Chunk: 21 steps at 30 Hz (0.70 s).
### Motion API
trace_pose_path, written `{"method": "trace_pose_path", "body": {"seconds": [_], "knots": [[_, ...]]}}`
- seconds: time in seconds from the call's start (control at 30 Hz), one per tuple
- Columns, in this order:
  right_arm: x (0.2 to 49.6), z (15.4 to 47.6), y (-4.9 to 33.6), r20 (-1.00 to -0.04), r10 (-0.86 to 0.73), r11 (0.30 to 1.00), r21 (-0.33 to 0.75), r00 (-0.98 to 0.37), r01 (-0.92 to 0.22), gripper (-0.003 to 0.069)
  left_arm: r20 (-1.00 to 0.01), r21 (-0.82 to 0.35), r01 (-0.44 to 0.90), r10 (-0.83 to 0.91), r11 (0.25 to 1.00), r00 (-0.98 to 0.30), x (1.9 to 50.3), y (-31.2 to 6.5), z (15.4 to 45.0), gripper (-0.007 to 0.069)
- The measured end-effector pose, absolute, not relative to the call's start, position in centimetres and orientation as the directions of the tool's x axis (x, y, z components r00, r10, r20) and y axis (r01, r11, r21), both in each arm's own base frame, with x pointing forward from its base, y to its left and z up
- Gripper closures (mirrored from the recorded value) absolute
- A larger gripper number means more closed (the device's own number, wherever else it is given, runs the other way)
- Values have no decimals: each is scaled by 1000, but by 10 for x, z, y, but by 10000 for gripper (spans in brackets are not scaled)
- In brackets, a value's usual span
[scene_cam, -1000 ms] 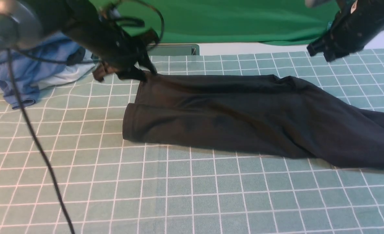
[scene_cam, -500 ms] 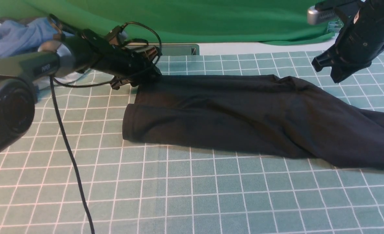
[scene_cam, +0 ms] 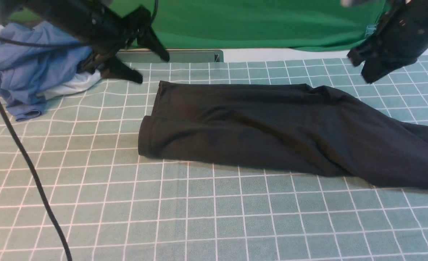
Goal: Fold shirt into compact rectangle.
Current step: 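Pull the folded dark garment lengthwise by its ends to straighten it flat on the table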
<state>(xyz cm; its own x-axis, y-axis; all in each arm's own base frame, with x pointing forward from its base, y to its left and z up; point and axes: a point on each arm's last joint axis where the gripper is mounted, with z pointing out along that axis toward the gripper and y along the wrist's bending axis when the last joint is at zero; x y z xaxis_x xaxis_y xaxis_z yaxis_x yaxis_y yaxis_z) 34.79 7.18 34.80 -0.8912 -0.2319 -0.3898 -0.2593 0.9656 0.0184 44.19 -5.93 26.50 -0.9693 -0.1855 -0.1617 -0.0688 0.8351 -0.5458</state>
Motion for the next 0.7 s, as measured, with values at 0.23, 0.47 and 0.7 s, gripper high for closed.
{"method": "trace_pose_path", "body": {"seconds": [0.23, 0.47, 0.7], "knots": [[269, 369, 56, -424, -231, 965, 14, -876, -261, 628, 26, -425, -96, -94, 900, -995, 405, -63, 210, 50], [228, 365, 48, -466, -225, 966, 11, -856, -260, 627, 11, -434, -69, -72, 898, -997, 393, -63, 180, 82], [220, 355, 47, -446, -229, 965, 12, -865, -262, 627, -92, -491, -64, -125, 869, -988, 401, -67, 177, 308]]}}
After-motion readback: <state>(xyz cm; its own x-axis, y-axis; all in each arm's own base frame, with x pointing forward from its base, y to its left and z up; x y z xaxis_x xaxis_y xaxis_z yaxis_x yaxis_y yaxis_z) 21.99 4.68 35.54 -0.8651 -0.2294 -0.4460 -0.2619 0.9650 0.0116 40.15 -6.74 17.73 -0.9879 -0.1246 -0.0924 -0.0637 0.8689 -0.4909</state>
